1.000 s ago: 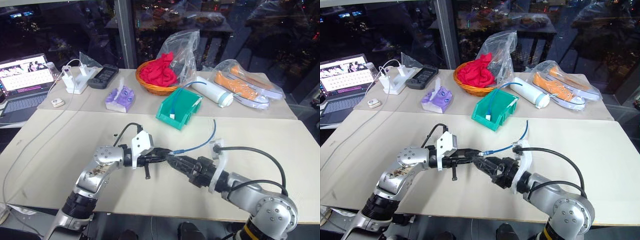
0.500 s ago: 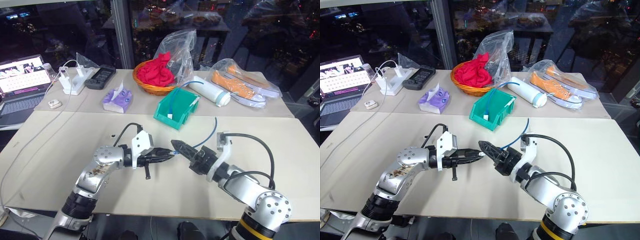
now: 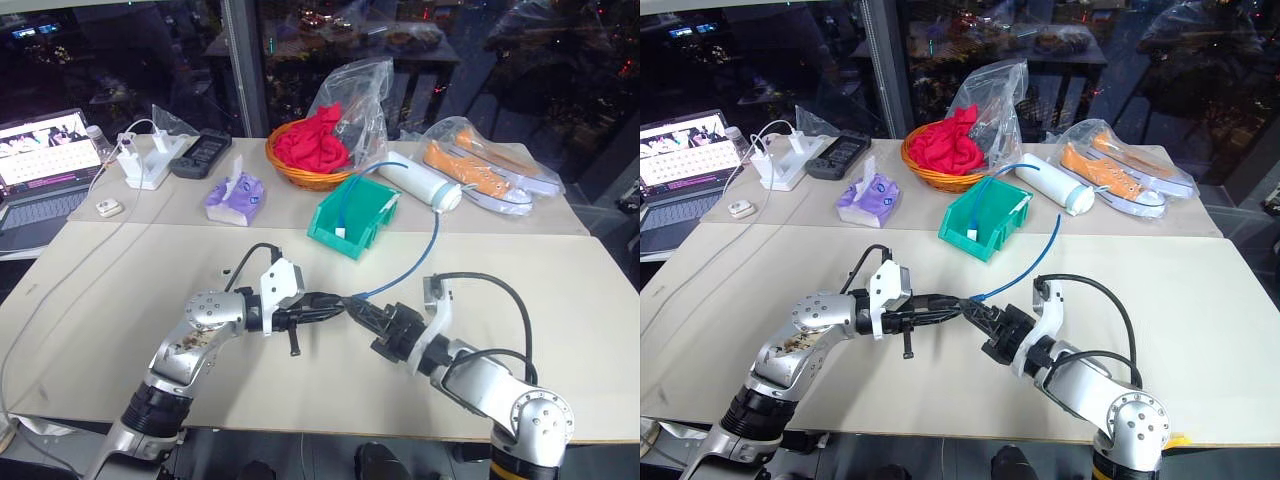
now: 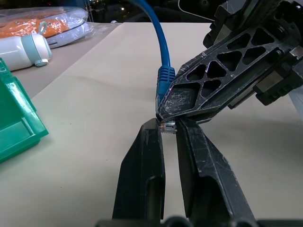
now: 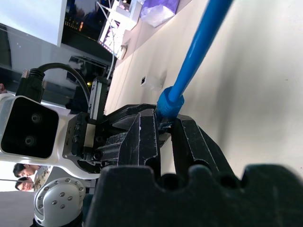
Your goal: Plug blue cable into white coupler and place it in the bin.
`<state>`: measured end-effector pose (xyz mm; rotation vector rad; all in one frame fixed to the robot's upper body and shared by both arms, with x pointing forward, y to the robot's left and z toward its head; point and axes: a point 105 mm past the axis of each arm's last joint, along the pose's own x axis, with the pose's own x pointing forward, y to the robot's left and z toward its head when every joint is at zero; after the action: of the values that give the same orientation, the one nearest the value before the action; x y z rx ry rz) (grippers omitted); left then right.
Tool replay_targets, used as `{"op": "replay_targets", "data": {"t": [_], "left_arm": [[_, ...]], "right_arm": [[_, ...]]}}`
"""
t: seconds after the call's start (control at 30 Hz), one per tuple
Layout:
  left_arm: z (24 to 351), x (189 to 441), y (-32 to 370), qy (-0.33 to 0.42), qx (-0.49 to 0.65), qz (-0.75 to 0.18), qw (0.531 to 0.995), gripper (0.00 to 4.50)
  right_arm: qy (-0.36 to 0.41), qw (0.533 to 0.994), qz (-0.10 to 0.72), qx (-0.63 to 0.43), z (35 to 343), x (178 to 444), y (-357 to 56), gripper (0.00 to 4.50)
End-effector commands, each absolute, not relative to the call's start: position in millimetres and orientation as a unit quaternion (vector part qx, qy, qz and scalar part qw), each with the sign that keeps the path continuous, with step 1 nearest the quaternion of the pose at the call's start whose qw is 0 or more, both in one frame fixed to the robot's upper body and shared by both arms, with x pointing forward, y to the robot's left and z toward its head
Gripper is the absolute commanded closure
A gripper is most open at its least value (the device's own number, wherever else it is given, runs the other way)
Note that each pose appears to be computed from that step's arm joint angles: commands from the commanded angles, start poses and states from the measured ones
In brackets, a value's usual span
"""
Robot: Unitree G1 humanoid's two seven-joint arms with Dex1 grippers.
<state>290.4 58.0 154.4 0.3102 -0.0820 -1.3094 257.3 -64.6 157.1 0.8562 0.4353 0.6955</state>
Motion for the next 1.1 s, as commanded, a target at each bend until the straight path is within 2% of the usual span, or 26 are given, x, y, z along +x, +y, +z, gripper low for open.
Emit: {"op": "replay_targets", "data": {"t": [0.03,0.53,0.83,0.9,0.93,1.1], "left_arm": [[153.5,289.1,57.9,-0.043,0.16,-0.601,0.782,4.5],[149.2,289.8,60.5,-0.039,0.165,-0.6,0.782,4.5],[147.5,290.9,63.0,-0.035,0.168,-0.596,0.784,4.5],[147.5,291.2,63.3,-0.035,0.168,-0.596,0.785,4.5],[147.4,291.1,63.4,-0.035,0.168,-0.596,0.785,4.5],[147.2,291.4,64.1,-0.034,0.17,-0.594,0.785,4.5]], "right_arm": [[0.189,0.804,0.378,0.419,175.8,247.0,-51.5,4.15],[0.187,0.799,0.391,0.417,180.4,245.0,-50.0,4.15],[0.198,0.816,0.391,0.376,174.7,244.3,-45.3,4.15],[0.197,0.816,0.392,0.375,175.1,244.6,-44.9,3.41],[0.197,0.816,0.392,0.377,175.3,244.7,-44.8,3.22],[0.195,0.81,0.382,0.399,176.0,246.8,-47.9,3.22]]}}
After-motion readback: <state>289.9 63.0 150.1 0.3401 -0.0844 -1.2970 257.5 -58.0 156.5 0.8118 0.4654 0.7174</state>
